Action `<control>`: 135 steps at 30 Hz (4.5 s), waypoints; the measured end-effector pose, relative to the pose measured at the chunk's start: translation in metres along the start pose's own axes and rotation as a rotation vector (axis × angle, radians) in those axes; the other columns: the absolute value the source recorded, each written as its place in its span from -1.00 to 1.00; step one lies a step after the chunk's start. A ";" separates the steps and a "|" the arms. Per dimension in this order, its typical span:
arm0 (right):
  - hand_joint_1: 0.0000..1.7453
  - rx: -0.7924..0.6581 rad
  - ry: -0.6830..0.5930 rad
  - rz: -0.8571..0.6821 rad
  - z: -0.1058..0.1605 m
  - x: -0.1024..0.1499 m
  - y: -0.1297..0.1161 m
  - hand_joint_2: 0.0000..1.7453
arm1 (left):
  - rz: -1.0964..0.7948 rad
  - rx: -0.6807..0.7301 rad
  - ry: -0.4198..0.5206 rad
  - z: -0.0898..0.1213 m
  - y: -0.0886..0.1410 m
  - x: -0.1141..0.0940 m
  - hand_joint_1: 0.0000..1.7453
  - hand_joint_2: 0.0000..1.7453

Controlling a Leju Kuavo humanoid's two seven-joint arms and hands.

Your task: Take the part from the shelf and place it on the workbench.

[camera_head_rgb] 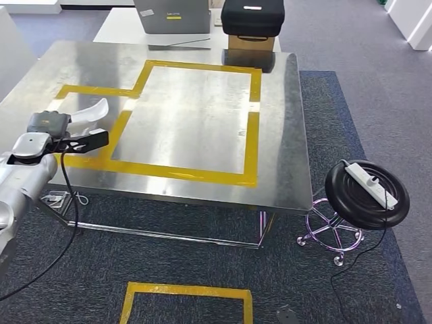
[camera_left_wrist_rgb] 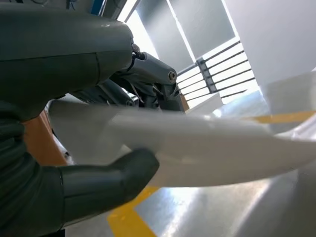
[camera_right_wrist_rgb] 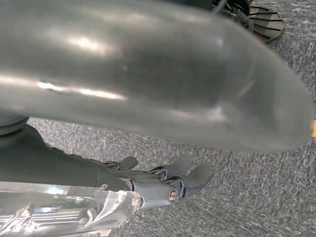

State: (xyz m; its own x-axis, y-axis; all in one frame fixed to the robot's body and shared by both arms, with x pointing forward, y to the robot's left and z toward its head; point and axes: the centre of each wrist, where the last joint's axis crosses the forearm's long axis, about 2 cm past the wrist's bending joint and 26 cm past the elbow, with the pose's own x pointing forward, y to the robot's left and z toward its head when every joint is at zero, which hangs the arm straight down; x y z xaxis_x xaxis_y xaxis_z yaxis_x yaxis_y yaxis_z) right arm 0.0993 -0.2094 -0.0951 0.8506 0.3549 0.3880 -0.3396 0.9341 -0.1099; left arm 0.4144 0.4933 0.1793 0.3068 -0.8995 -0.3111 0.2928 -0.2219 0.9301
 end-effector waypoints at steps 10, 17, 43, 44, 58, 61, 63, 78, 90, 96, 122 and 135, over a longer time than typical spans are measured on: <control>-1.00 0.000 -0.002 -0.008 0.000 -0.001 0.001 -1.00 | 0.027 0.017 -0.022 0.006 -0.020 -0.007 -1.00 -1.00; -1.00 0.001 0.002 -0.008 0.001 -0.003 0.001 -1.00 | 0.036 0.023 -0.027 0.008 -0.024 -0.006 -1.00 -1.00; -1.00 -0.012 0.009 -0.028 0.002 -0.010 0.004 -1.00 | 0.381 0.180 -0.264 0.020 -0.038 0.029 -1.00 -1.00; -1.00 -0.014 0.009 -0.030 0.002 -0.011 0.004 -1.00 | 0.435 0.196 -0.289 0.023 -0.039 0.037 -1.00 -1.00; -1.00 -0.021 0.013 -0.034 0.003 -0.015 0.005 -1.00 | 0.803 0.342 -0.634 0.068 -0.010 0.090 -1.00 -1.00; -1.00 -0.024 0.009 -0.042 0.004 -0.016 0.005 -1.00 | 0.840 0.370 -0.723 0.084 -0.012 0.095 -1.00 -1.00; -1.00 -0.027 0.007 -0.049 0.004 -0.016 0.005 -1.00 | 0.861 0.385 -0.783 0.099 -0.017 0.099 -1.00 -1.00; -1.00 -0.037 0.002 -0.066 0.004 -0.018 0.005 -1.00 | 0.861 0.372 -0.899 0.157 -0.058 0.111 -1.00 -0.50; -1.00 -0.037 0.001 -0.064 0.004 -0.018 0.005 -1.00 | 0.836 0.366 -0.888 0.163 -0.067 0.111 -1.00 -1.00; -1.00 -0.033 0.002 -0.066 0.004 -0.018 0.006 -1.00 | 0.846 0.334 -0.886 0.166 -0.071 0.112 -1.00 -1.00; -1.00 -0.034 0.002 -0.074 0.004 -0.017 0.005 -1.00 | 0.849 0.321 -0.910 0.175 -0.071 0.118 -1.00 -1.00; -1.00 -0.032 0.006 -0.084 0.004 -0.017 0.005 -1.00 | 0.842 0.323 -0.922 0.176 -0.067 0.121 -1.00 -1.00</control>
State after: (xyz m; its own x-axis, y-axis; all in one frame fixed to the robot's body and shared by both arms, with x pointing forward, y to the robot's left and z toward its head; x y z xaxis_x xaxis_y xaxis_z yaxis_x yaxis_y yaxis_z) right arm 0.0814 -0.2109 -0.0990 0.8780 0.2756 0.3914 -0.2543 0.9613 -0.1062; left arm 0.2730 0.3330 0.1135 -0.4840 -0.7039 0.5198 0.0446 0.5734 0.8181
